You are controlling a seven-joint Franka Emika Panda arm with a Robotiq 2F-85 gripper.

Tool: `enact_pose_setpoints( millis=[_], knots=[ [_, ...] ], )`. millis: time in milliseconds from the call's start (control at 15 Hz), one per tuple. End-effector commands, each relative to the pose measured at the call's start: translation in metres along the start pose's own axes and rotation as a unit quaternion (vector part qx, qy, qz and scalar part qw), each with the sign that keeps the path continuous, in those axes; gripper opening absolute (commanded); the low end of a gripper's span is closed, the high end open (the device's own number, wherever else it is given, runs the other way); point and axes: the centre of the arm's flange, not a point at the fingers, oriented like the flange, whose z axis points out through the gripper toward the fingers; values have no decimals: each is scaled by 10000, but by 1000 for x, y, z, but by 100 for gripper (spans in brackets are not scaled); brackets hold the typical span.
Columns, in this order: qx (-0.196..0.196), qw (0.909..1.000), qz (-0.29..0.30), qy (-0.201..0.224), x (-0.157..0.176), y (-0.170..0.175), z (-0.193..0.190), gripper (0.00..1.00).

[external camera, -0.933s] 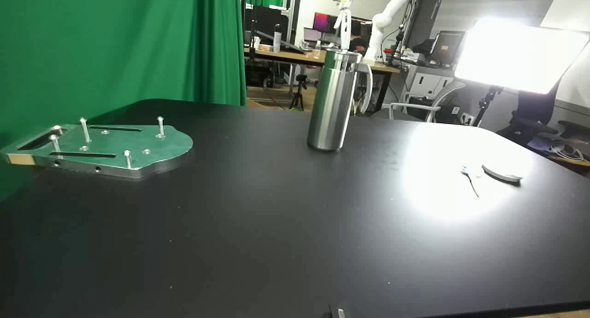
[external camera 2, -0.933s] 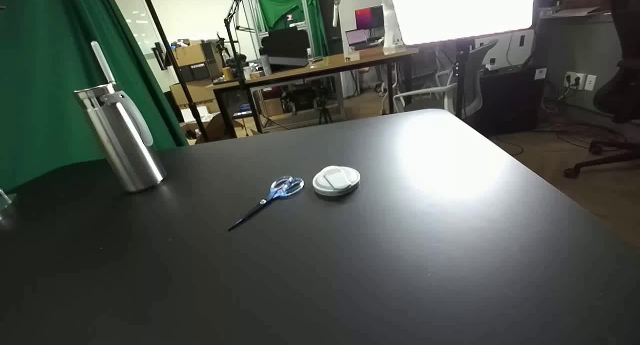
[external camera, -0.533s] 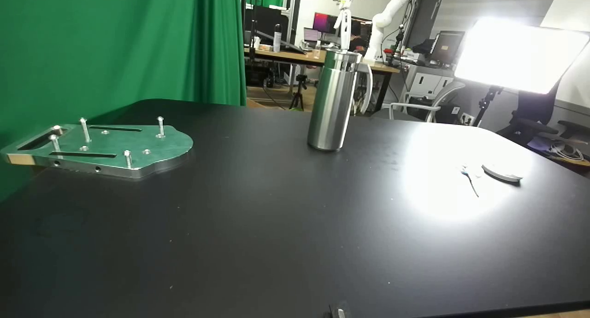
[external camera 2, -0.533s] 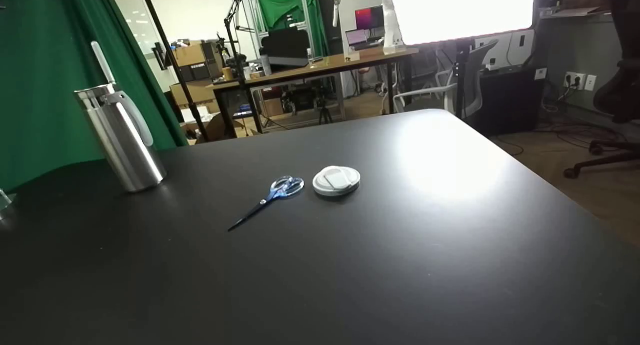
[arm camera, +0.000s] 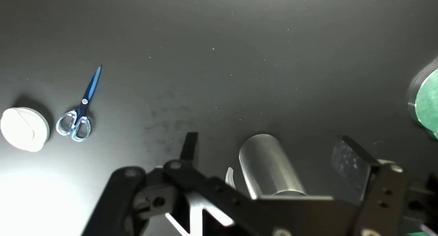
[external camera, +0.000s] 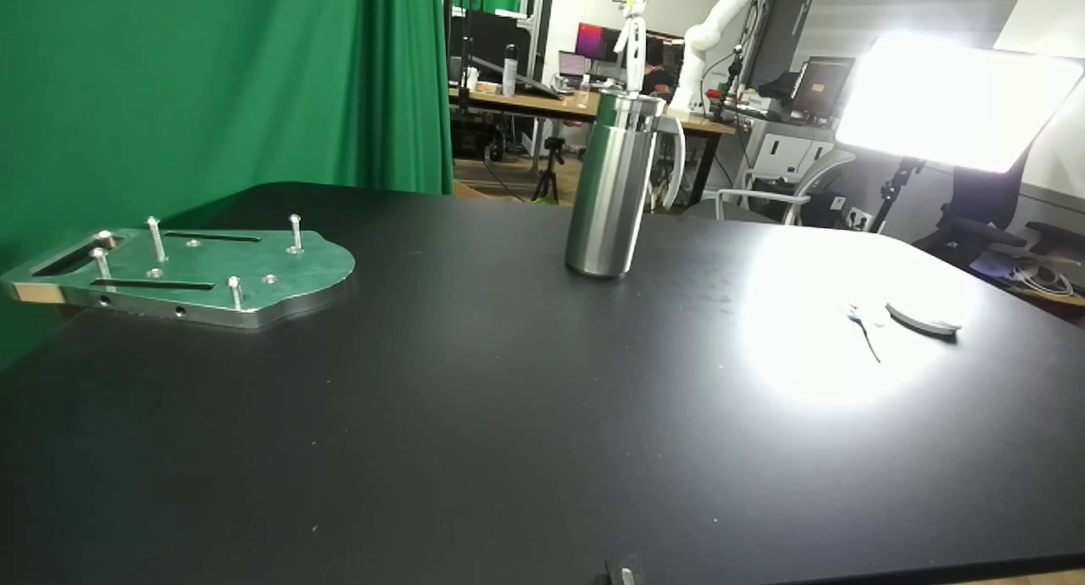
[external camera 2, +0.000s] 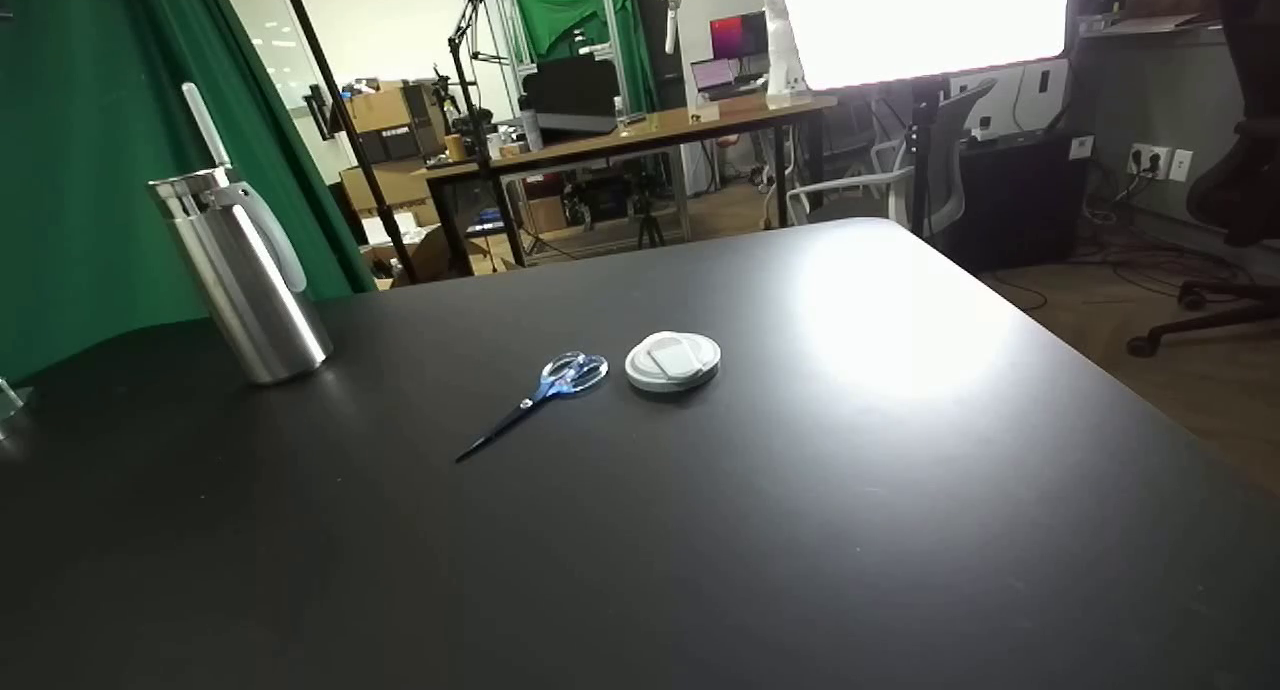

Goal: Move the bottle brush up and down repeatedly in the thermos flask

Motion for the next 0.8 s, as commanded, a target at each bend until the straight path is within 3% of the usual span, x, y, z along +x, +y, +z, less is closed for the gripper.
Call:
enact_pose_setpoints(
  millis=[0, 467, 733],
  knots=[
    [-74, 9999, 106, 84, 24, -4, 2, 100],
    [55, 9994, 288, 180, 106, -21, 17, 100],
    [52, 9988, 167, 458, 151, -35, 17, 100]
  ],
)
